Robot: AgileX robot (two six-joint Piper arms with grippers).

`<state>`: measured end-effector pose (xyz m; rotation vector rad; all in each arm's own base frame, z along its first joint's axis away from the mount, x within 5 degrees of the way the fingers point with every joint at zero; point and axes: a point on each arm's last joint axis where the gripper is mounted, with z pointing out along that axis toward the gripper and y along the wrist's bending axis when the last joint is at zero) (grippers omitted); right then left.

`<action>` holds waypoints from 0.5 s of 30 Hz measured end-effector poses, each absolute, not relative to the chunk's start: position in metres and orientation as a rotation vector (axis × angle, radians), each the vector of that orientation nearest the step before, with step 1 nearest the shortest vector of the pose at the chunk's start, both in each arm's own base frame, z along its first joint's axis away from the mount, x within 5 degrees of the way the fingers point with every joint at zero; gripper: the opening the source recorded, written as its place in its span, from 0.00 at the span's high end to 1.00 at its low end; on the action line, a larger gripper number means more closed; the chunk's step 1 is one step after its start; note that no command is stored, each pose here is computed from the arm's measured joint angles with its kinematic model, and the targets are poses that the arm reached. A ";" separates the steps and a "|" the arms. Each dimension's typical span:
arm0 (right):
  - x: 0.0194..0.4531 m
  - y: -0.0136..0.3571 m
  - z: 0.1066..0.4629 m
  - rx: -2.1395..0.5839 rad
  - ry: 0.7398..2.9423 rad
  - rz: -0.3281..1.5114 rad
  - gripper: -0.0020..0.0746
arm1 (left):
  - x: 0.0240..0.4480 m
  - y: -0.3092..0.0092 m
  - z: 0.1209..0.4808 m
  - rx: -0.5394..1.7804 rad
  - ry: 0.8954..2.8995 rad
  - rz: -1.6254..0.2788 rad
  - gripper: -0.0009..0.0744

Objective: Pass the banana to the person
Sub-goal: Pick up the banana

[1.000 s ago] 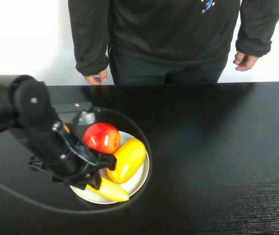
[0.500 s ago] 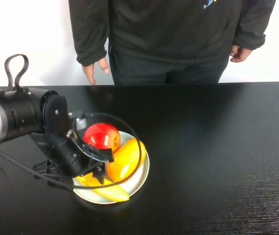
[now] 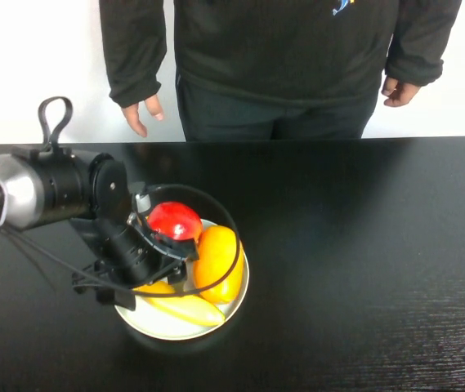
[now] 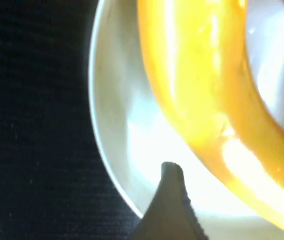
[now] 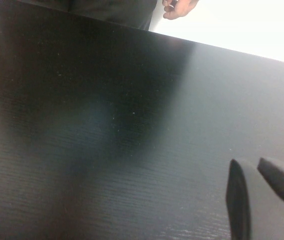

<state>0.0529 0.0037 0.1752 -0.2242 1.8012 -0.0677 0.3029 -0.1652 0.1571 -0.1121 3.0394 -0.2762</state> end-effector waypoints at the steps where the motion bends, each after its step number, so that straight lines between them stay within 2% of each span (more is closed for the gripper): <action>1: 0.053 0.004 0.175 -0.224 1.801 -0.068 0.99 | 0.305 -0.166 0.158 -0.110 3.043 -0.276 0.33; 15: 0.053 0.004 0.175 -0.224 1.801 -0.068 0.99 | 0.318 -0.162 0.161 -0.141 3.064 -0.227 0.33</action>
